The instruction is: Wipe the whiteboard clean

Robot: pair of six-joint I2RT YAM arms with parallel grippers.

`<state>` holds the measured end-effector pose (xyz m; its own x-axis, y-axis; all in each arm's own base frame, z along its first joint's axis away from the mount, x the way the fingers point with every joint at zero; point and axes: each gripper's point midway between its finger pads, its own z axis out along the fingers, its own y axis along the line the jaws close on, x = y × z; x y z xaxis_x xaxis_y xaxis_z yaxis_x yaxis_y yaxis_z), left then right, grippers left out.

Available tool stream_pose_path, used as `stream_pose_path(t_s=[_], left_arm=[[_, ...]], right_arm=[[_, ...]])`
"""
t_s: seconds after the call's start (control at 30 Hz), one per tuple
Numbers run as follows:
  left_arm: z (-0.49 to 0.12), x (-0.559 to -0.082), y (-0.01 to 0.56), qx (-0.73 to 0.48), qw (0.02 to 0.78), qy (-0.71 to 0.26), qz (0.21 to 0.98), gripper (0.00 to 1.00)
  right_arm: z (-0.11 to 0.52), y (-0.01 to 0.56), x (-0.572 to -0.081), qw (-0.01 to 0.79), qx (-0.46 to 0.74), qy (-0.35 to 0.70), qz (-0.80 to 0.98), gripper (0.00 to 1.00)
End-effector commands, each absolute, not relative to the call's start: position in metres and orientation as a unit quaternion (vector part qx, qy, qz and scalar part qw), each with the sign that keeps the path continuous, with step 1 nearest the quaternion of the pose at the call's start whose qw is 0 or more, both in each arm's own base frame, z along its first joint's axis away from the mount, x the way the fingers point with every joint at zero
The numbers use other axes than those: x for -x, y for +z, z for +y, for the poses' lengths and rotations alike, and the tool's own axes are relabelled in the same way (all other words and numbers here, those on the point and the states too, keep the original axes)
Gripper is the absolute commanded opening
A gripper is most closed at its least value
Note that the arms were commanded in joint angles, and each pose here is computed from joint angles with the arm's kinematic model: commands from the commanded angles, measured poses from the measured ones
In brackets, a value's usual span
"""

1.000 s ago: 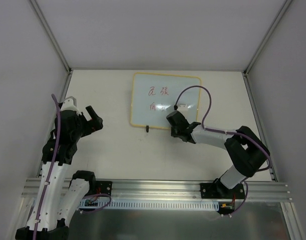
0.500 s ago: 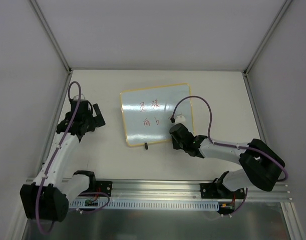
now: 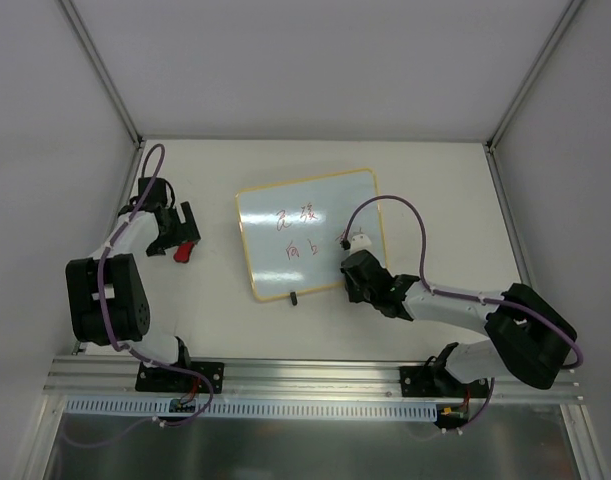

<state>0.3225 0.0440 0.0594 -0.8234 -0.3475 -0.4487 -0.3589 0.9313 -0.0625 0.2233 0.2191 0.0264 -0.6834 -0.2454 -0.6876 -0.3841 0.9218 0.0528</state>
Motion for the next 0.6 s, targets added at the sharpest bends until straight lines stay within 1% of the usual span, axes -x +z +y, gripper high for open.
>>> stream_pose_path(t_s=[0.0,0.07,0.1,0.17,0.2,0.27,0.33,0.5,0.57], left_arm=[[0.036,-0.344,0.063,0.147,0.246,-0.022,0.958,0.86],[0.038,-0.348,0.060,0.145,0.244,-0.019,0.959,0.79],[0.037,-0.349,0.054,0.145,0.237,-0.024,0.960,0.74],[0.037,-0.353,0.050,0.143,0.233,-0.025,0.962,0.74],[0.036,-0.353,0.046,0.142,0.226,-0.028,0.963,0.70],[0.033,-0.353,0.041,0.140,0.219,-0.036,0.965,0.68],[0.031,-0.350,0.039,0.144,0.216,-0.040,0.965,0.63],[0.026,-0.335,0.034,0.154,0.205,-0.047,0.965,0.63],[0.024,-0.333,0.033,0.153,0.202,-0.053,0.966,0.61]], right_arm=[[0.233,0.036,-0.215,0.363,0.201,0.132,0.900,0.00],[0.233,0.036,-0.215,0.363,0.199,0.133,0.900,0.00],[0.233,0.035,-0.215,0.362,0.198,0.133,0.901,0.00],[0.233,0.032,-0.215,0.360,0.198,0.130,0.902,0.00],[0.232,0.030,-0.215,0.358,0.197,0.129,0.904,0.00],[0.232,0.027,-0.213,0.353,0.195,0.130,0.906,0.00],[0.232,0.026,-0.212,0.350,0.195,0.132,0.907,0.00],[0.227,0.020,-0.211,0.349,0.187,0.122,0.910,0.00],[0.227,0.020,-0.210,0.347,0.185,0.123,0.911,0.00]])
